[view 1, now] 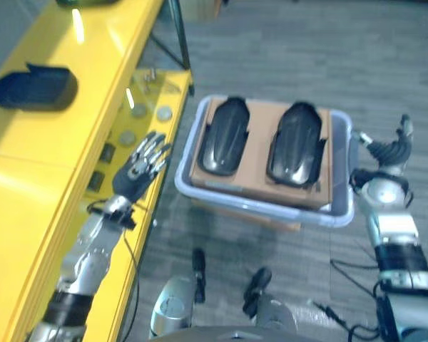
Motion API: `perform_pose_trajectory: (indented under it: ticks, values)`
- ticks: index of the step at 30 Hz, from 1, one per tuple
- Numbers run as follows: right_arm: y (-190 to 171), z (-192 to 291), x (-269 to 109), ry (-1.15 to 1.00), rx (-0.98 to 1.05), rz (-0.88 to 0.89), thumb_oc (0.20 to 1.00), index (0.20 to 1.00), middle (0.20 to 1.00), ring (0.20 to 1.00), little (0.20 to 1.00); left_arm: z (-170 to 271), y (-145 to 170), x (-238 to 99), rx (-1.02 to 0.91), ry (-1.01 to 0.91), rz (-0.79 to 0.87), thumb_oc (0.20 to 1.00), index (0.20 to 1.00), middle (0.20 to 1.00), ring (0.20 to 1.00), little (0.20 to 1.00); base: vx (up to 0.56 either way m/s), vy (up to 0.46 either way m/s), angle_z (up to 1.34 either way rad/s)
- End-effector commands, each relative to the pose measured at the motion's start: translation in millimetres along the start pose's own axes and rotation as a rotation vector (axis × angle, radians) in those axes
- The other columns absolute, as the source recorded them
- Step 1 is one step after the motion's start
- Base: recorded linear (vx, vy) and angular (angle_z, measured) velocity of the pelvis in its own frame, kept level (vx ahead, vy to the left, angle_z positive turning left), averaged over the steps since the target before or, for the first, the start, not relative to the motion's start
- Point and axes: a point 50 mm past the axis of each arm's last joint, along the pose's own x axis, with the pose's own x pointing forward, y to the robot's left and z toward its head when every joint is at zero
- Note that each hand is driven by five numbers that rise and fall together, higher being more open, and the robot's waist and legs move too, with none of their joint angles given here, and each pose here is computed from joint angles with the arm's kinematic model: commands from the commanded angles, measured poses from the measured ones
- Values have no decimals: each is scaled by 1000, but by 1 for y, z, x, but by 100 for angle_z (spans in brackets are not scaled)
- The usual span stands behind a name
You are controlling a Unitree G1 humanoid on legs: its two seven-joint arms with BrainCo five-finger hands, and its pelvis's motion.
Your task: Move parts from the plastic box to the shelf.
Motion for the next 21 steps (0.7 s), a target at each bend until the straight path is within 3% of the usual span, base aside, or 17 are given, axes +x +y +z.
perform_pose_trajectory:
  ticks: [1, 11, 21]
  values:
    - [-3, 11, 0, -53, 5, -53, 1000, 1000, 1000, 1000, 1000, 13, -14, 0, 38, -89, -92, 1000, 1000, 1000, 1000, 1000, -116, -43, 15]
    - [1, -27, 0, 113, -7, -49, 1000, 1000, 1000, 1000, 1000, 4, -18, 13, 56, -108, -93, 1000, 1000, 1000, 1000, 1000, -56, 8, 3]
    - [0, -4, 3, 10, 92, -106, 1000, 1000, 1000, 1000, 1000, 6, -18, 8, 42, -121, -94, 1000, 1000, 1000, 1000, 1000, 10, 29, 1]
